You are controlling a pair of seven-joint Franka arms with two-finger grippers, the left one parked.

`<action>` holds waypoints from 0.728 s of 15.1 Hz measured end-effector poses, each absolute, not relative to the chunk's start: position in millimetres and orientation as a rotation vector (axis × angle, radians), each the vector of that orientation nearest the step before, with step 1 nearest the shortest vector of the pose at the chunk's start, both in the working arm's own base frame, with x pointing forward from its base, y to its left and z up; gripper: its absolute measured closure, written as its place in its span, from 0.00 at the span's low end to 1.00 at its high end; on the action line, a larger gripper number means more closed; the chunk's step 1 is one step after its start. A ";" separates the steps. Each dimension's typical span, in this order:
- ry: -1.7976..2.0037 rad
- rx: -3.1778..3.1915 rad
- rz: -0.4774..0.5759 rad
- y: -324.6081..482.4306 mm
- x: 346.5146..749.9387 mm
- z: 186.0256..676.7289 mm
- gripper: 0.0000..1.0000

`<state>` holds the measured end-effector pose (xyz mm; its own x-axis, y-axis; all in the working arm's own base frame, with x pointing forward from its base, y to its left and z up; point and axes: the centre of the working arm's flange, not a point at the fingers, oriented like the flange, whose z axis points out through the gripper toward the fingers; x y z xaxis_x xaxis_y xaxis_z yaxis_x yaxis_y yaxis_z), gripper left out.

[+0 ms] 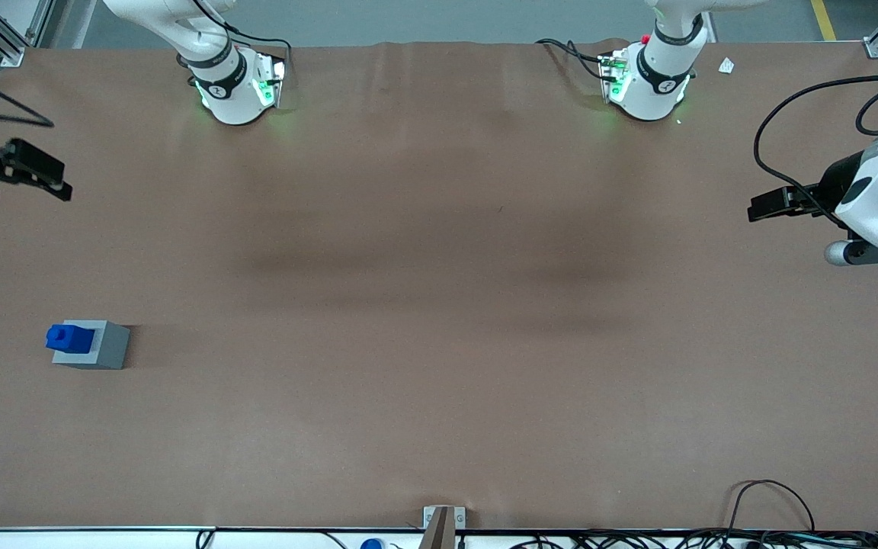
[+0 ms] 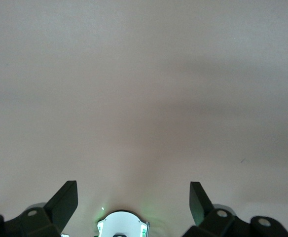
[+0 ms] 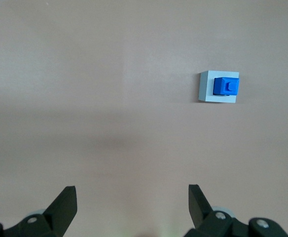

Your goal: Insert blue part into gray base with right arm

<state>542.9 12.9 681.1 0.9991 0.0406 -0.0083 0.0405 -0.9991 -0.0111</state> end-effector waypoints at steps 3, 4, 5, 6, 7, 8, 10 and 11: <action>-0.104 -3.119 0.014 1.1 514.9 680.5 0.00; -0.112 -3.116 0.024 -5.3 510.4 678.8 0.00; -0.115 -3.114 0.033 -11.1 507.7 677.2 0.00; -0.117 -3.113 0.038 -15.3 506.8 676.1 0.00; -0.118 -3.113 0.039 -18.0 506.7 675.6 0.00; -0.115 -3.112 0.040 -19.7 506.6 675.4 0.00; -0.110 -3.112 0.038 -22.0 506.6 675.7 0.00; -0.109 -3.112 0.035 -22.2 506.5 676.3 0.00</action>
